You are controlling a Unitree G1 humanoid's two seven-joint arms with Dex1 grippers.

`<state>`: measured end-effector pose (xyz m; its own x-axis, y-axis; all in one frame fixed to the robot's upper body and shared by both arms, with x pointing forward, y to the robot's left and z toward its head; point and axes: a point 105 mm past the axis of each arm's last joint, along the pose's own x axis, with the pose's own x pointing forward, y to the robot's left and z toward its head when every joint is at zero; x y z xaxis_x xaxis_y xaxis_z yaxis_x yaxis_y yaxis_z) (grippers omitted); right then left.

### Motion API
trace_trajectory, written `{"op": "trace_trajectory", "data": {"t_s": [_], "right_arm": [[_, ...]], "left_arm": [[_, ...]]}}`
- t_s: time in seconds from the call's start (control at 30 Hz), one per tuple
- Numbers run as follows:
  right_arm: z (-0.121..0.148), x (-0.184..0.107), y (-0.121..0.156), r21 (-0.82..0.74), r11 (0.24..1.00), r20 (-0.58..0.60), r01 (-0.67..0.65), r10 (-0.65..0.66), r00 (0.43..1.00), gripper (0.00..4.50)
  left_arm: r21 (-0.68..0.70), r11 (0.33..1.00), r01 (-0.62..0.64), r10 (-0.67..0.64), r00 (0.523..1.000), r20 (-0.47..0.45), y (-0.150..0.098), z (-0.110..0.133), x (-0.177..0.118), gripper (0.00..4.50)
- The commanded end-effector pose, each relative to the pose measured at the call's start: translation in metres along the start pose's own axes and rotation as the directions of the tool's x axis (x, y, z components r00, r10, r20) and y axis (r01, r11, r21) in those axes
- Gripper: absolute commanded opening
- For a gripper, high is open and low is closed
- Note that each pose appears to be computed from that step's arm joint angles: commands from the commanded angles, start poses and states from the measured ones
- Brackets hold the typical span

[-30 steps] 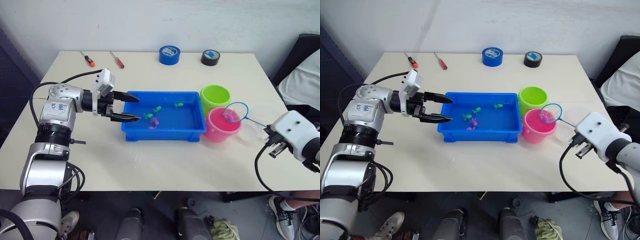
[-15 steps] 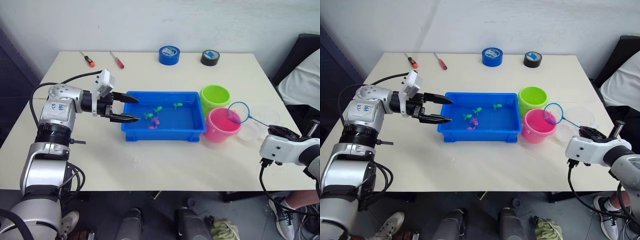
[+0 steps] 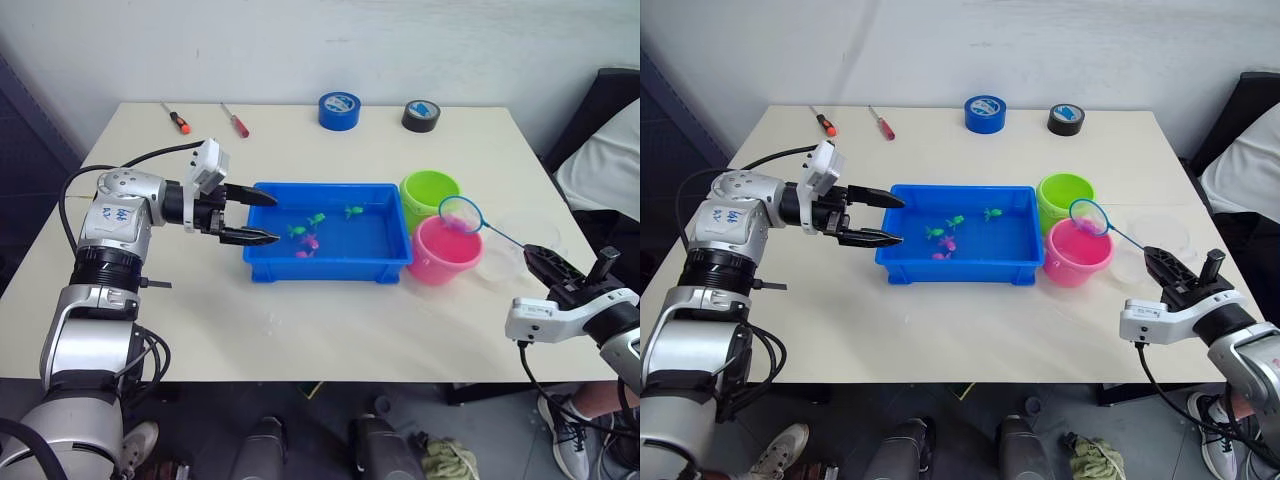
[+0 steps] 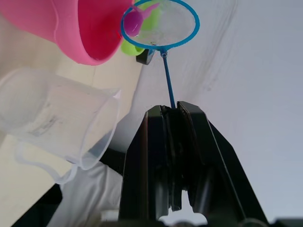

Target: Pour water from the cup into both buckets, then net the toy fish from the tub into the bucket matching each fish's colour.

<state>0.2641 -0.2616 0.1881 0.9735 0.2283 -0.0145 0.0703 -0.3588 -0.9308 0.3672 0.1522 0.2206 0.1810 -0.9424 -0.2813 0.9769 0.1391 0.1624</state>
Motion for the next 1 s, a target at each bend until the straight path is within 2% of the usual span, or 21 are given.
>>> {"op": "trace_trajectory", "data": {"t_s": [0.03,0.43,0.6,0.67,0.83,0.9,0.97,1.0], "right_arm": [[-0.007,-0.004,-0.010,-0.086,0.994,-0.018,0.069,-0.071,0.997,0.00],[-0.008,-0.007,0.005,-0.190,0.978,-0.051,0.080,-0.092,0.994,0.00],[-0.009,-0.008,0.005,-0.172,0.981,-0.063,0.089,-0.101,0.993,0.00],[-0.009,-0.008,0.002,-0.135,0.985,-0.068,0.108,-0.118,0.991,0.00],[-0.009,-0.003,-0.045,0.112,0.968,-0.062,0.226,-0.221,0.973,0.00],[-0.009,0.002,-0.059,0.183,0.956,-0.044,0.229,-0.225,0.973,0.00],[-0.006,0.014,-0.073,0.334,0.916,-0.025,0.223,-0.228,0.973,0.00],[-0.001,0.025,-0.073,0.430,0.887,-0.001,0.166,-0.184,0.983,0.00]], "left_arm": [[0.050,0.999,-0.003,0.002,1.000,0.020,0.001,0.013,-0.002,4.31],[0.049,0.999,-0.004,0.003,1.000,0.019,0.000,0.013,-0.003,4.31],[0.048,0.999,-0.005,0.004,1.000,0.014,0.000,0.013,-0.003,4.31],[0.047,0.999,-0.004,0.004,1.000,0.015,-0.001,0.013,-0.004,4.31],[0.032,0.999,-0.022,0.022,1.000,0.008,0.001,0.013,-0.013,4.31],[0.020,0.999,-0.048,0.048,0.999,-0.006,0.003,0.011,-0.020,4.31],[0.008,0.997,-0.078,0.079,0.996,-0.032,0.004,0.004,-0.027,4.31],[-0.001,0.995,-0.097,0.097,0.994,-0.041,0.003,0.001,-0.032,4.31]]}}
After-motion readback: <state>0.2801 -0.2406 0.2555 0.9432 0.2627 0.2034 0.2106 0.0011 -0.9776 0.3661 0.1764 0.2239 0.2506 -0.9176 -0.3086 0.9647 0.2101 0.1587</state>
